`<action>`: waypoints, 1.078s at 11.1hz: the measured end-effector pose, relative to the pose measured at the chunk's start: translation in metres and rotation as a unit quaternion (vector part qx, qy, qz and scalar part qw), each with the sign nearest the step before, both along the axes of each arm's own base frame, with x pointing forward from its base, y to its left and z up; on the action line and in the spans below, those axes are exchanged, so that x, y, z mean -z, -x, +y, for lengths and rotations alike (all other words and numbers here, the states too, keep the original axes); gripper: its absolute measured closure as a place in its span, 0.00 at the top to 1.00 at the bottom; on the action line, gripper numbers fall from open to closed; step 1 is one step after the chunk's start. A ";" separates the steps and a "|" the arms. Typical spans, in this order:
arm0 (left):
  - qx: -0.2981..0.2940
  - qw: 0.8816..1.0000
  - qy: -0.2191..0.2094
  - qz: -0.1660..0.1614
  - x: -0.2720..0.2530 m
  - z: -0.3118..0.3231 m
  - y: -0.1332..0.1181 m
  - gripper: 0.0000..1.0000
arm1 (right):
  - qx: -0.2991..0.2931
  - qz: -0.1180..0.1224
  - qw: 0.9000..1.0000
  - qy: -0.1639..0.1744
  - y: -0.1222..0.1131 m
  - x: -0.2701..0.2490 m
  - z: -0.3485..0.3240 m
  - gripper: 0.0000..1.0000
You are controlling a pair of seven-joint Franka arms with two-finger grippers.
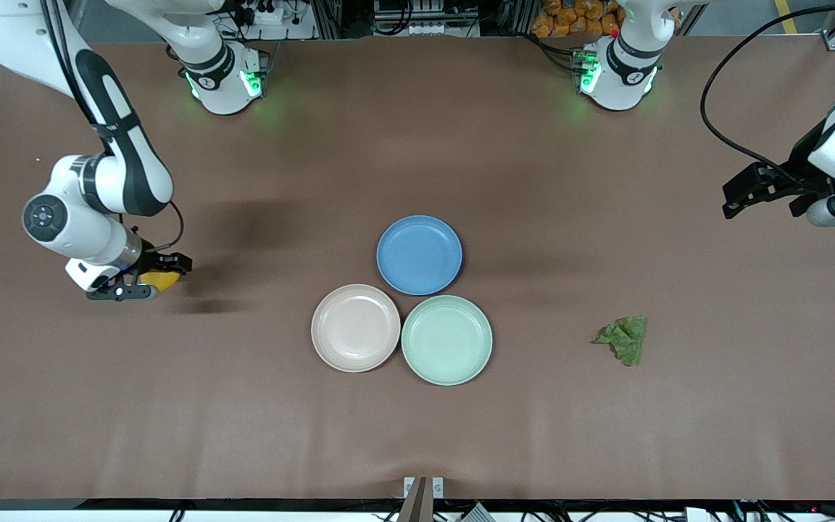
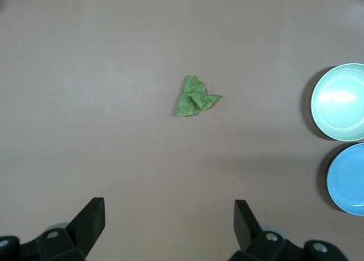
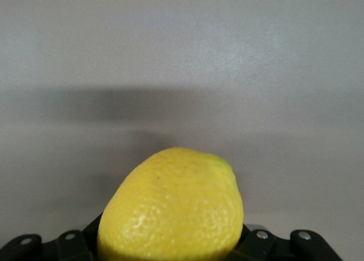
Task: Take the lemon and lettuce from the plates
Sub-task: 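Lower the lemon onto the table with the right gripper and open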
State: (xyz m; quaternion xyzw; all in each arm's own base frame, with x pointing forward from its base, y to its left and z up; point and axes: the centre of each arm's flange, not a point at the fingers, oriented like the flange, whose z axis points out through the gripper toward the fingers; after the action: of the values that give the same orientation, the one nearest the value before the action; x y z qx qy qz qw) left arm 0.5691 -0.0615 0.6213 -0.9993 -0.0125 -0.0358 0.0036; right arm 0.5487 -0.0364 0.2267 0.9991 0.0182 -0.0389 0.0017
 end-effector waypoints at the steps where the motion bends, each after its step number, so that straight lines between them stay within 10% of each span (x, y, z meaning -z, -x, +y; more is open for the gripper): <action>1: -0.002 1.000 0.000 0.002 0.000 0.002 0.000 1.00 | -0.009 0.002 1.000 -0.001 0.001 0.011 -0.002 0.70; 7: -0.005 1.000 -0.001 0.005 0.001 0.005 0.001 1.00 | -0.023 -0.004 1.000 -0.004 0.003 0.044 -0.034 0.70; 10: -0.005 1.000 -0.001 0.006 0.001 0.006 0.001 1.00 | -0.016 -0.007 1.000 -0.007 -0.002 0.039 -0.032 0.99; 12: -0.005 1.000 -0.001 0.005 0.000 0.006 0.001 1.00 | -0.009 0.016 1.000 -0.014 -0.015 0.025 -0.033 1.00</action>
State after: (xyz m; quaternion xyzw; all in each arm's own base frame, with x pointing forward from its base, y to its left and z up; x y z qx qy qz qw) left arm 0.5686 -0.0553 0.6210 -0.9994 -0.0179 -0.0306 0.0044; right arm 0.5634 -0.0693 0.2019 0.9981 0.0278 -0.0541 -0.0119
